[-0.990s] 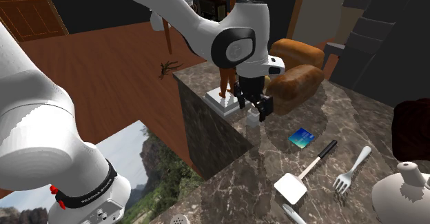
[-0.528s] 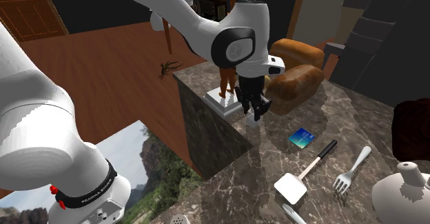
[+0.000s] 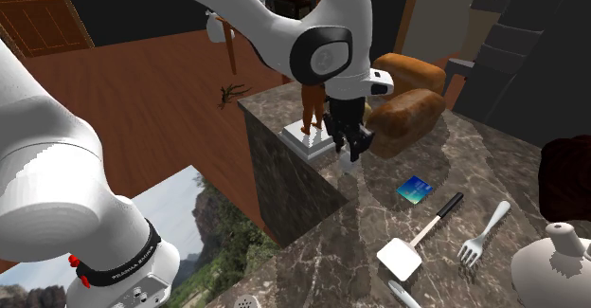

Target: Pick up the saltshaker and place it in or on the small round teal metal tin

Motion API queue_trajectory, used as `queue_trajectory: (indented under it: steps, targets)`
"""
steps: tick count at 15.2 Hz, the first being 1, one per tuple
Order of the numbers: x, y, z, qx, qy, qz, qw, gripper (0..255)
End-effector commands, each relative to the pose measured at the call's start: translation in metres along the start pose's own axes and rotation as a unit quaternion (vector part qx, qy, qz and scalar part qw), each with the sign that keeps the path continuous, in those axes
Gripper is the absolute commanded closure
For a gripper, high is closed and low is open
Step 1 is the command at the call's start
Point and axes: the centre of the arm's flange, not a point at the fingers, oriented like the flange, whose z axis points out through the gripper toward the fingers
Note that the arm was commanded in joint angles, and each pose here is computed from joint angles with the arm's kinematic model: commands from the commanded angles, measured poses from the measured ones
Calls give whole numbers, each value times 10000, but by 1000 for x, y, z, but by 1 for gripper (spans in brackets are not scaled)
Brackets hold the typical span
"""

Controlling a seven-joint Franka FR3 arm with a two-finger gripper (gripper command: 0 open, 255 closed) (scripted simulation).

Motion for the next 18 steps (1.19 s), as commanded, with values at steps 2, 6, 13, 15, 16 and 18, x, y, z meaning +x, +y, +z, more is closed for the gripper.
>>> queue_trajectory:
  steps: [2, 6, 13, 15, 16, 18]
  targets:
    - [1, 2, -15, 0, -2, 0, 10000, 255]
    - [3, 4, -36, 0, -2, 0, 10000, 255]
    - [7, 8, -72, 0, -2, 0, 10000, 255]
    - [8, 9, -83, 0, -2, 0, 10000, 255]
    - [8, 10, -88, 0, -2, 0, 10000, 255]
    - [9, 11, -99, 0, -2, 0, 10000, 255]
